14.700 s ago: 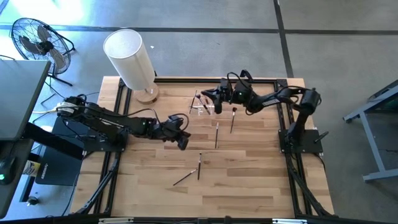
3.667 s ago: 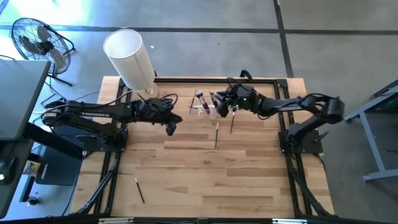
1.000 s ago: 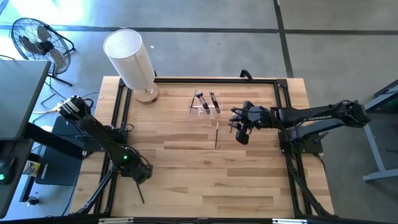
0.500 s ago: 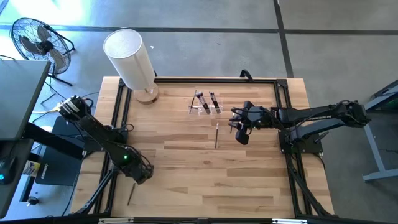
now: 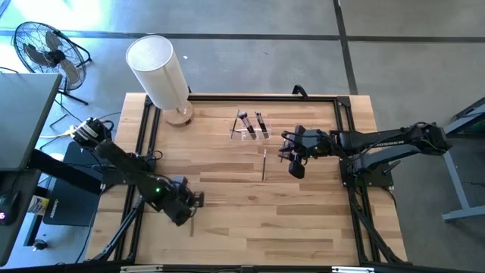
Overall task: Put items in baskets/containers
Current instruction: Put the black eyeshadow brush into the transparent organizer
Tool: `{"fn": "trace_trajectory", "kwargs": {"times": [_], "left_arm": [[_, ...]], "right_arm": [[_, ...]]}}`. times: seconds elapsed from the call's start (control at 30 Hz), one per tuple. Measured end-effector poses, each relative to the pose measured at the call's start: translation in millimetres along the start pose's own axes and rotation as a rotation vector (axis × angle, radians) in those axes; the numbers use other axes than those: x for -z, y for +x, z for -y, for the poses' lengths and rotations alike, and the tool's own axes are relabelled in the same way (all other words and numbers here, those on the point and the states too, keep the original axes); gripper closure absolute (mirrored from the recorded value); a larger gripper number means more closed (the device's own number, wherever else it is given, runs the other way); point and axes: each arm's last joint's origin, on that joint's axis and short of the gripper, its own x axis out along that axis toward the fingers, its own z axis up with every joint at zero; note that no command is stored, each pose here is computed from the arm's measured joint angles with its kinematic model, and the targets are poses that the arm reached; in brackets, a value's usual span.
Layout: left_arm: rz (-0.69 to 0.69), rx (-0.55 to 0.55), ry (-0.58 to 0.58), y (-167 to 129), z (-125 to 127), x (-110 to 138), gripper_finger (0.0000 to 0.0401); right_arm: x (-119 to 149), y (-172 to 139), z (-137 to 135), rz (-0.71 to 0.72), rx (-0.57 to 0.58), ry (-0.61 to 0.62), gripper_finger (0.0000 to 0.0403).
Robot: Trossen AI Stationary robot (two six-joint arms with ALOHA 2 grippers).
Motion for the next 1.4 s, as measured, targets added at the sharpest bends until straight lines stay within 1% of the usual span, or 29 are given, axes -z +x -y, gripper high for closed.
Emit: {"fn": "trace_trajectory", "kwargs": {"times": [0.1, 0.17, 0.23, 0.33, 0.47, 0.57, 0.67, 0.73, 0.83, 1.0, 1.23, 1.3, 1.4], "left_arm": [[0.129, 0.116, 0.003, -4.7, 24.9, -13.3, 0.0401], [0.184, 0.157, 0.03, -5.1, 39.6, -24.7, 0.0401], [0.204, 0.205, 0.095, -3.4, 57.6, -36.0, 0.0401], [0.266, 0.321, 0.245, -3.8, 88.1, -59.0, 0.0401], [0.392, 0.537, 0.422, -12.7, 128.6, -97.9, 0.0401], [0.512, 0.678, 0.518, -24.3, 150.9, -134.8, 0.0401], [0.637, 0.735, 0.614, -36.7, 163.2, -173.4, 0.0401], [0.701, 0.725, 0.678, -41.4, 165.1, -196.3, 0.0401], [0.764, 0.673, 0.736, -43.0, 161.3, -226.4, 0.0401], [0.803, 0.545, 0.757, -36.6, 144.9, -262.5, 0.0401], [0.777, 0.423, 0.803, -13.1, 112.7, -284.2, 0.0401], [0.767, 0.453, 0.81, -6.7, 103.4, -287.9, 0.0401], [0.786, 0.505, 0.816, -0.1, 93.1, -289.6, 0.0401]], "right_arm": [[0.8, -0.3, -4.1, -0.012, -0.057, 0.025, 0.0316], [1.8, -0.8, -8.5, -0.017, -0.081, 0.016, 0.0316], [3.1, -1.4, -13.4, -0.022, -0.101, 0.003, 0.0316], [4.8, -2.5, -20.4, -0.028, -0.126, -0.016, 0.0316], [6.8, -3.9, -27.7, -0.026, -0.126, -0.035, 0.0316], [7.8, -4.6, -30.6, -0.022, -0.105, -0.02, 0.0316], [8.1, -5.0, -31.6, -0.012, -0.067, -0.003, 0.0316], [7.9, -5.1, -31.0, -0.002, -0.03, 0.021, 0.0316], [7.5, -5.1, -29.5, 0.013, 0.018, 0.076, 0.0316], [6.5, -5.2, -26.0, 0.05, 0.118, 0.142, 0.0316], [5.1, -6.1, -21.4, 0.119, 0.27, 0.221, 0.0316], [4.9, -6.4, -20.5, 0.134, 0.299, 0.242, 0.0316], [4.5, -6.9, -19.3, 0.155, 0.338, 0.262, 0.0316]]}}
